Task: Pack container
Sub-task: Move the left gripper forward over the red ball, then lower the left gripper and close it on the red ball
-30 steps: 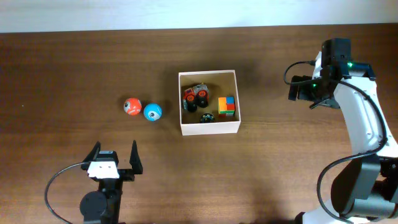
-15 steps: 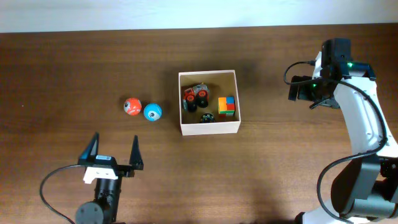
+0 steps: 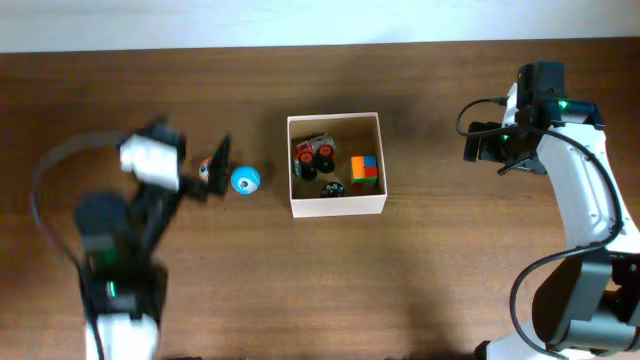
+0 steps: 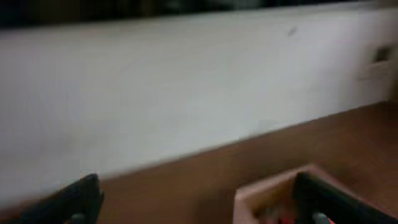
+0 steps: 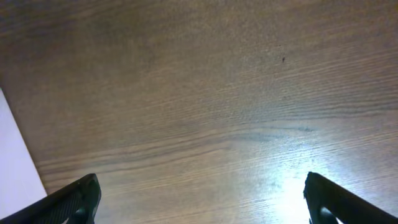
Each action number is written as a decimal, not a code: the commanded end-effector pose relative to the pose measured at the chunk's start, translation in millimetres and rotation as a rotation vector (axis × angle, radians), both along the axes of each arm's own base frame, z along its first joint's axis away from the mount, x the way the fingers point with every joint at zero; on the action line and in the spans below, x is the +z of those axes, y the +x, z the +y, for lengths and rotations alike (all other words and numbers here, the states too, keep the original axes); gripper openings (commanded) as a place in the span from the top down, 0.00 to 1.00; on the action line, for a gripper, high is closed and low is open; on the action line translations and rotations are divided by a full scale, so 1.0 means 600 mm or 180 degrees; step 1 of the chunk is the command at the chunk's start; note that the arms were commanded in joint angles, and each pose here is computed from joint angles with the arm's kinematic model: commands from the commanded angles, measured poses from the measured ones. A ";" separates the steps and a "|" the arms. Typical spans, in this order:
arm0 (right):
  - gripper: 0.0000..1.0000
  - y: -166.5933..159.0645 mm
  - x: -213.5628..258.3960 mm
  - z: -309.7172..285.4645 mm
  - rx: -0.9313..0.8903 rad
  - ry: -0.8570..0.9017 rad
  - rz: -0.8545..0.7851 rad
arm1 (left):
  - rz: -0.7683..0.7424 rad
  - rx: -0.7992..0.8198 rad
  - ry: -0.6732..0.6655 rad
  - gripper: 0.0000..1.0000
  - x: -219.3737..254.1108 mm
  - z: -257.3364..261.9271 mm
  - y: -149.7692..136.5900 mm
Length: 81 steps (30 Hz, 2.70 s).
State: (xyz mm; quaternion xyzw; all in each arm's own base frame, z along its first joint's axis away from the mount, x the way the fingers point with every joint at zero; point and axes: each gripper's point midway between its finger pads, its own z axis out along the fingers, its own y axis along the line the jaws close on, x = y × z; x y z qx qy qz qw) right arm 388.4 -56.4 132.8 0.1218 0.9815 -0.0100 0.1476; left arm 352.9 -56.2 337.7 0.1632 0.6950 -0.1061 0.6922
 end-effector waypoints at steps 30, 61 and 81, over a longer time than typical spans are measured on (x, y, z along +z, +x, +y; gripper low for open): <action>0.01 -0.001 -0.003 0.000 -0.0006 0.0018 0.0010 | 0.3648 0.2035 -0.0176 0.01 -0.379 0.136 0.112; 0.01 -0.001 -0.003 0.000 -0.0006 0.0018 0.0010 | 0.4225 0.1853 -0.0533 0.01 -0.471 0.095 0.107; 0.02 -0.001 -0.003 0.000 -0.0006 0.0018 0.0010 | 0.4184 0.1841 -0.0510 0.01 -0.508 0.097 0.132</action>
